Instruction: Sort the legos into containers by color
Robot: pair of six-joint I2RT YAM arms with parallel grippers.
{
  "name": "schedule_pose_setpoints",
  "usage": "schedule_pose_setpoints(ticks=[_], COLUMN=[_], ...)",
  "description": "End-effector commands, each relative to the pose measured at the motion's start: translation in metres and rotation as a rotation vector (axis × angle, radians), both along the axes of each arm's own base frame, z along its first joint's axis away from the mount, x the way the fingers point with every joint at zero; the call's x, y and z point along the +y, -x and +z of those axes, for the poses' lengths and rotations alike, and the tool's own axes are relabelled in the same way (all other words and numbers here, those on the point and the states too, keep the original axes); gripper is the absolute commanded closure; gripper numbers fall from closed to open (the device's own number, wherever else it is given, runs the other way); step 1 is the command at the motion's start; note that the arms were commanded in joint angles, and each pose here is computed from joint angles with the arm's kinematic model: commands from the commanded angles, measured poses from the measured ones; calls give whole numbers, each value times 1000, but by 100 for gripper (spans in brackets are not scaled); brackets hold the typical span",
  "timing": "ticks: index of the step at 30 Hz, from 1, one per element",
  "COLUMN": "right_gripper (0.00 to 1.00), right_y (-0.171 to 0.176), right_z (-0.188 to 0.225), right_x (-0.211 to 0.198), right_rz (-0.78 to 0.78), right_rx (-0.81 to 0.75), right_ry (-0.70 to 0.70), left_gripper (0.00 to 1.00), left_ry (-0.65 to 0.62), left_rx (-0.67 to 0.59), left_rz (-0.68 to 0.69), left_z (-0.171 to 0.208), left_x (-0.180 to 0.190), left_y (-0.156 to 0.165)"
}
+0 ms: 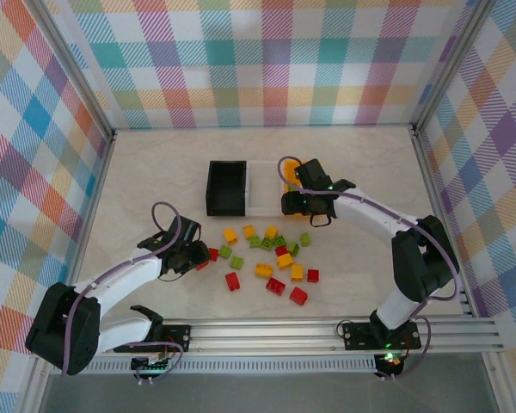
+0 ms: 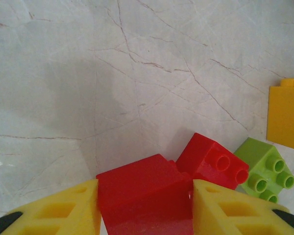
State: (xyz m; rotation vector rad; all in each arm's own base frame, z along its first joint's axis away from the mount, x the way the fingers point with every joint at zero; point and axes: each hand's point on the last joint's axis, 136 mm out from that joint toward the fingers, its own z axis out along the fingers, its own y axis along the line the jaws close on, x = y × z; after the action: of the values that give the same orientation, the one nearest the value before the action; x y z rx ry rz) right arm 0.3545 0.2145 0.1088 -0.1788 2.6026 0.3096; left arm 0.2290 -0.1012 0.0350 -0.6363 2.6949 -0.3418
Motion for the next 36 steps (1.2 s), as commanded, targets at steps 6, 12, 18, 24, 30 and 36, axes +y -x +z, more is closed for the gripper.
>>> schedule_pose_setpoints(ticks=[6,12,18,24,30,36], right_gripper=[27,26,26,26,26,26], right_y=[-3,-3,-3,-3,-2,-2], right_z=[10,8,8,13,15,13], right_x=[-2,-3,-5,-5,-6,-7], right_rz=[-13,-15,-22,-22,-30,-40], right_rx=[-36,-35,-36,-48,-52,-50], right_ry=[-15,-8,-5,-12,-24,-37], left_gripper=[49,58,64,69,71,72], left_ry=[-98,-96,-78,-66,-17,1], left_rx=[104,112,106,49,-53,-218], left_rz=[0,-2,-5,-15,-28,-41], left_z=[-8,-12,-9,19,65,128], left_x=[17,18,14,11,0,-26], left_y=[19,22,20,11,-9,-81])
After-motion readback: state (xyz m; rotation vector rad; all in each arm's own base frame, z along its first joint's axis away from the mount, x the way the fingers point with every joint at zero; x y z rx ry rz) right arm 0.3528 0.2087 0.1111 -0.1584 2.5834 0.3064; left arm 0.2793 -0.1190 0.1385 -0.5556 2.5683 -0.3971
